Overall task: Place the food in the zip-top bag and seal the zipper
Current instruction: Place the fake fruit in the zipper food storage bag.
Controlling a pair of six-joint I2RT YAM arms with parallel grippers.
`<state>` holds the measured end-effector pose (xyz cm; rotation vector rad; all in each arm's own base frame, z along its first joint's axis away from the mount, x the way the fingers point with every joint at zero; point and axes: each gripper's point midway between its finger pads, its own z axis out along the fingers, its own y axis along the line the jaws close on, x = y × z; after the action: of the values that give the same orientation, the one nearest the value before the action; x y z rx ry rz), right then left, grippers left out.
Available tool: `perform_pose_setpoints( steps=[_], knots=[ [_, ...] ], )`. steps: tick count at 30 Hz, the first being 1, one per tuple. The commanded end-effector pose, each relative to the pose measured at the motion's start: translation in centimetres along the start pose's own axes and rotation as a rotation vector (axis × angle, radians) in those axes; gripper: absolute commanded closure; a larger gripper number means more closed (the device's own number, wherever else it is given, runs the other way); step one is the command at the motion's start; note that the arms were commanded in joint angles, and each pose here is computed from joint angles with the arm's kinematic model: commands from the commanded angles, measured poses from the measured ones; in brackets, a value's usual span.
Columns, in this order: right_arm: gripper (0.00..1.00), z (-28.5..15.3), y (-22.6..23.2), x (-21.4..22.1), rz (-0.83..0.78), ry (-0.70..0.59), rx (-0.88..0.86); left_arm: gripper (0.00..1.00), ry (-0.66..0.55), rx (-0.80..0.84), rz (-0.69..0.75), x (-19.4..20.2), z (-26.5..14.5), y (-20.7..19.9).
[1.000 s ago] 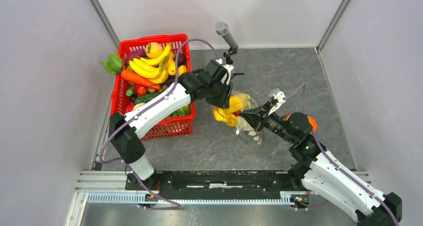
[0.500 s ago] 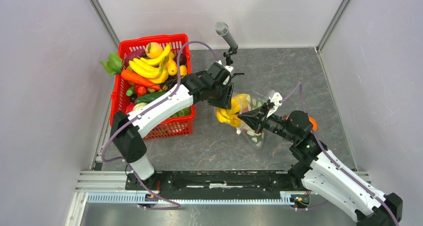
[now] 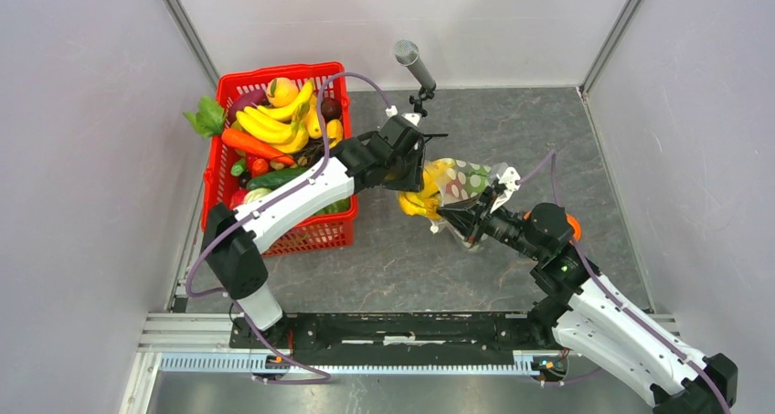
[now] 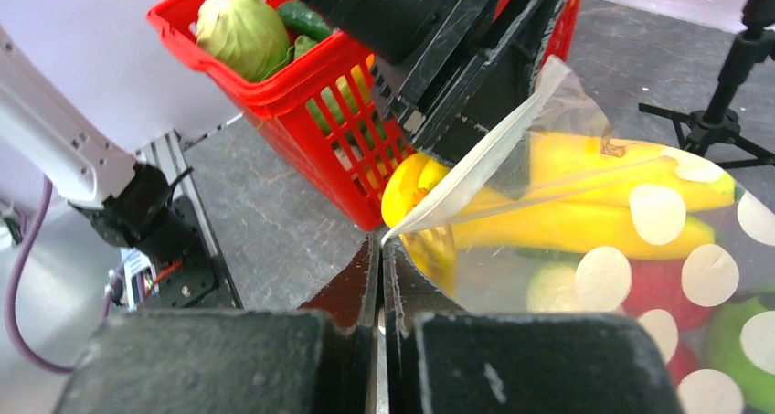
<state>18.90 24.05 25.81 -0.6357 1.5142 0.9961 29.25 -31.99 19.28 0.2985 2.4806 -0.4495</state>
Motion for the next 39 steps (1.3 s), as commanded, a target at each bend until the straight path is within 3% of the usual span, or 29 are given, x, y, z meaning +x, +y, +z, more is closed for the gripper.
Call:
perform_pose_setpoints(
  steps=[1,7,9,15,20,25,29,37,39],
  knots=[
    [0.98,0.2,2.3,-4.9,0.074,-0.178,-0.072,0.50,-0.223,0.034,-0.229,-4.7,0.7,-1.0],
    [0.99,0.3,1.1,-4.7,0.159,-0.209,-0.004,0.36,-0.229,0.193,-0.235,-5.6,-0.5,-4.2],
    [0.98,0.1,0.2,-4.6,0.166,-0.209,0.051,0.25,-0.223,0.243,-0.204,-5.7,-1.3,-5.1],
    [0.99,-0.4,-1.1,-4.5,0.197,-0.221,0.134,0.18,-0.159,0.358,-0.103,-4.4,-2.7,-6.7],
    [0.99,-0.8,-2.9,-2.7,0.219,-0.199,0.224,0.11,-0.182,0.280,-0.020,-3.8,-3.9,-4.4],
    [1.00,-1.3,-1.8,-2.9,0.160,-0.248,0.153,0.01,-0.297,0.294,0.072,-4.6,-7.3,-3.4],
    [1.00,-1.5,-1.0,-3.4,0.106,-0.266,0.107,0.00,-0.339,0.227,0.074,-4.5,-8.1,-1.6],
    [1.00,-1.5,1.9,-4.8,-0.007,-0.277,-0.048,0.00,-0.184,0.277,0.088,-0.5,-4.9,-1.9],
    [1.00,-1.5,1.7,-4.7,-0.005,-0.280,-0.037,0.04,-0.159,0.275,0.105,0.1,-4.4,-1.8]
  ],
)
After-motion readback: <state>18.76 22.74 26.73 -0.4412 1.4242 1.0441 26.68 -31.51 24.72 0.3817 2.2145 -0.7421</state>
